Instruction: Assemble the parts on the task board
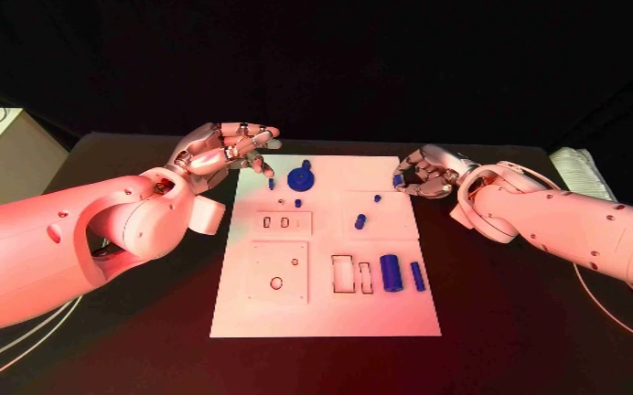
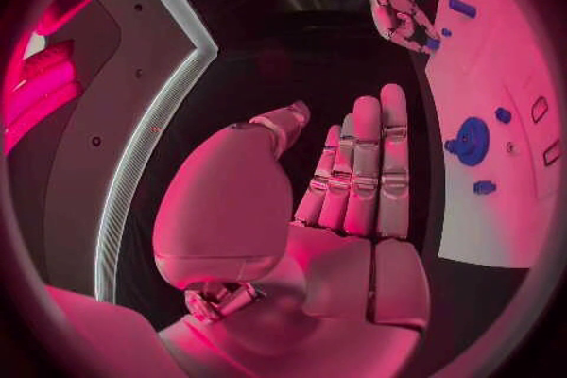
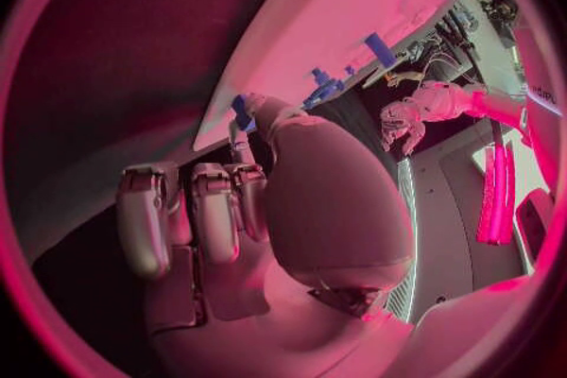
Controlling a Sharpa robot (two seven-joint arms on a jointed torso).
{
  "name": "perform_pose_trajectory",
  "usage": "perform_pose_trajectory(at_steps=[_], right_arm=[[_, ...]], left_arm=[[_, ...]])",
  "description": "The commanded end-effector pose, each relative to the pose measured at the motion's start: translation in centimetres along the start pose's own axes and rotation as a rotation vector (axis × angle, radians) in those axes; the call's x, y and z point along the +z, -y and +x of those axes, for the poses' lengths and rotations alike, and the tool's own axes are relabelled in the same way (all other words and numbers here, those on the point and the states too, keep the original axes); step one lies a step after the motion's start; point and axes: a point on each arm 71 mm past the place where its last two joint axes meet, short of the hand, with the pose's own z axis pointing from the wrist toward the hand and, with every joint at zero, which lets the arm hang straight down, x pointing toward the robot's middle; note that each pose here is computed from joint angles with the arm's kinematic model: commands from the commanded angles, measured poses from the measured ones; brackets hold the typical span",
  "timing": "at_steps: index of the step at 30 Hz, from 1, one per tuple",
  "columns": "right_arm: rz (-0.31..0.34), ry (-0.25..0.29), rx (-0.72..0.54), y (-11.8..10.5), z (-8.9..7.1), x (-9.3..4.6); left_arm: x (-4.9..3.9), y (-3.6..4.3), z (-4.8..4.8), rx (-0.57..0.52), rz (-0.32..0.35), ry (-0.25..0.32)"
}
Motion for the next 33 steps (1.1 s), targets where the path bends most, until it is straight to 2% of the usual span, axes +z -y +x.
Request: perform_pose_trajectory(at_steps=[1, 10, 22, 27, 29, 33], right_arm=[[-0.002, -0.014, -0.006, -0.1, 0.2, 0.0], [-0.011, 0.031, 0.01, -0.3, 0.0, 0.0], [0.019, 0.204, 0.027, -1.4, -1.2, -0.2], [0.028, 0.259, 0.031, -3.2, -2.3, -0.1], [0.026, 0.271, 0.037, -4.6, -2.6, -0.1], [0.007, 0.253, 0.05, -7.2, -2.0, -0.1]], left_arm=[[0.03, 0.08, 0.23, -0.003, 0.006, -0.022], [0.01, 0.08, 0.21, -0.003, 0.006, -0.022], [-0.01, 0.07, 0.1, -0.002, 0.004, -0.019], [0.01, 0.05, -0.02, 0.0, 0.004, -0.014], [0.02, 0.04, -0.1, 0.001, 0.003, -0.011], [0.05, 0.02, -0.17, 0.003, 0.003, -0.007]])
